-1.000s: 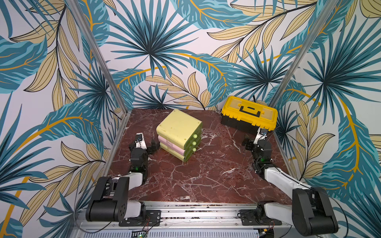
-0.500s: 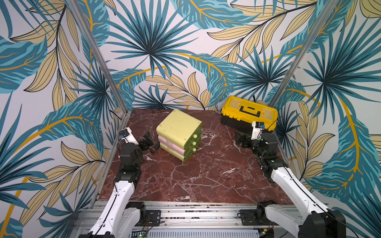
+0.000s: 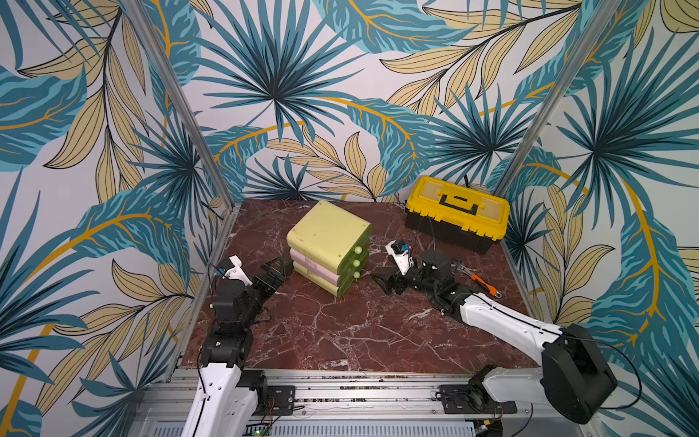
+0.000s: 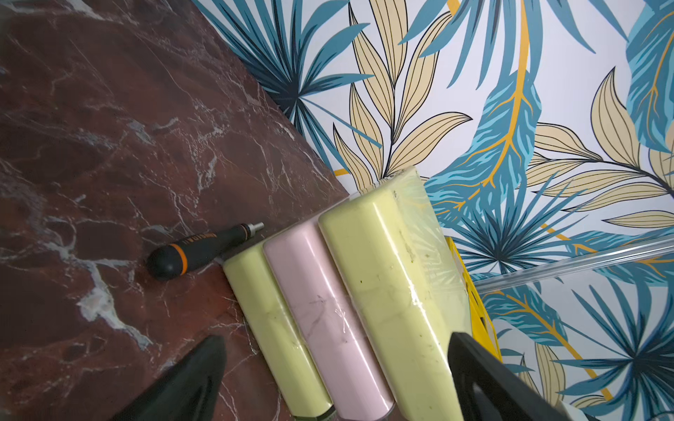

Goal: Take the cookies out of the drawer
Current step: Move the storage box to the center of the board, then open the drawer in the storage box.

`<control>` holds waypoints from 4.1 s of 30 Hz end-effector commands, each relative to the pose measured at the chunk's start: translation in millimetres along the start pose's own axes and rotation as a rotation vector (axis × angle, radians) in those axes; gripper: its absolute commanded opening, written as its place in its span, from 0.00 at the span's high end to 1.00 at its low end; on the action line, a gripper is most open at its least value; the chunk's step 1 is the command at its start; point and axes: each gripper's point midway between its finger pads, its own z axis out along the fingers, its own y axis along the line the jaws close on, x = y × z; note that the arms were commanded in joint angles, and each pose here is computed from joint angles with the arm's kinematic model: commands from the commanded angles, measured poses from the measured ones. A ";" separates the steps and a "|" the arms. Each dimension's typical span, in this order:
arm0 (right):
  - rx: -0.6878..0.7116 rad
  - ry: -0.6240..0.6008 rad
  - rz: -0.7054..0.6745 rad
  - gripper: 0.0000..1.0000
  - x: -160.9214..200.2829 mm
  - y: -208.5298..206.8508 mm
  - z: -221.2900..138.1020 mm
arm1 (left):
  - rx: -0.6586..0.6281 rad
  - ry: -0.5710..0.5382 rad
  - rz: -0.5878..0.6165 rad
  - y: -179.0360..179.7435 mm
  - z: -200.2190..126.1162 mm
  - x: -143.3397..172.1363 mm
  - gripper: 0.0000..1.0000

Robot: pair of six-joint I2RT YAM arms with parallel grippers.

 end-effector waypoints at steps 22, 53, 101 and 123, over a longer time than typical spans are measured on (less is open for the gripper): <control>-0.032 -0.211 -0.069 0.10 -61.9 16.1 71.2 | 0.036 0.176 -0.155 7.6 11.2 36.5 0.00; 0.075 -0.257 -0.062 0.41 -57.5 18.2 72.7 | 0.154 0.220 -0.155 -46.6 18.0 34.5 0.08; 0.040 -0.234 -0.069 0.80 -54.2 23.6 85.5 | -0.049 0.177 -0.238 -52.3 57.4 15.1 0.10; 0.052 -0.160 -0.091 0.82 -24.6 29.6 36.1 | -0.044 0.171 -0.279 -46.9 75.0 17.7 0.27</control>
